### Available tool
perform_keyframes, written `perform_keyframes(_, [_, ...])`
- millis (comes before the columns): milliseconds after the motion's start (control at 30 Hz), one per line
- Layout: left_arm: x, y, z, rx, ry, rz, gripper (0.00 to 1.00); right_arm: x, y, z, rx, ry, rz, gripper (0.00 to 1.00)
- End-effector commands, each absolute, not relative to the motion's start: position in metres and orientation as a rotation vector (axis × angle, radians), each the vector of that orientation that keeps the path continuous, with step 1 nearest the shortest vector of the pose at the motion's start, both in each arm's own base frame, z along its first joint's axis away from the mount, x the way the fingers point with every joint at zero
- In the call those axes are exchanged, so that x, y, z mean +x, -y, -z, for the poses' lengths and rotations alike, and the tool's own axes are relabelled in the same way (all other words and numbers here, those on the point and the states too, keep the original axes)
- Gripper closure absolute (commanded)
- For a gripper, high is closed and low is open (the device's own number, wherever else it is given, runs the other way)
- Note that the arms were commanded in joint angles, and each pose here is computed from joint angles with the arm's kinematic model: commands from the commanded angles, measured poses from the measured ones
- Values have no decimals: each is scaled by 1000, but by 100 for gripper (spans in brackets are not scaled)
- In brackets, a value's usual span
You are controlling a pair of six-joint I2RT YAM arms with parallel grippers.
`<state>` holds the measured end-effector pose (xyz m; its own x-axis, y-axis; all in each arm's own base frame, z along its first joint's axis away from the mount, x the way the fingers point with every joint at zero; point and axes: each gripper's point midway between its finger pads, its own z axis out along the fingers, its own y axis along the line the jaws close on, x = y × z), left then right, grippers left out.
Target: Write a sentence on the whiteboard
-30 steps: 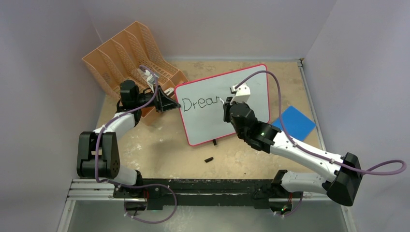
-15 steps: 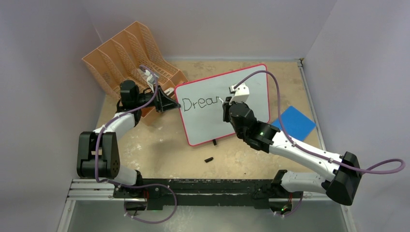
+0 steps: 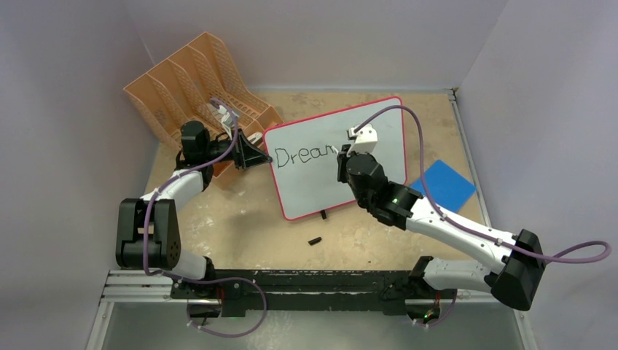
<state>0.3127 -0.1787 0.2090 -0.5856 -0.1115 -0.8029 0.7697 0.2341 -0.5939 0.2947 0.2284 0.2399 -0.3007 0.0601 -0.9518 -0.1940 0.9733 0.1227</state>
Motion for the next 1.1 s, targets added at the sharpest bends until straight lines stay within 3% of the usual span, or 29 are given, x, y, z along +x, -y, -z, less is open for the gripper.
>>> perform_keyframes(0, [308,184,-225,717,-1665,1424,100,306,-225,-267,-38,-1795,-256,100])
perform_keyframes(1067, [308,184,-224,716,-1665,1424,100,293,-215,-238,-43,-1889,-266,100])
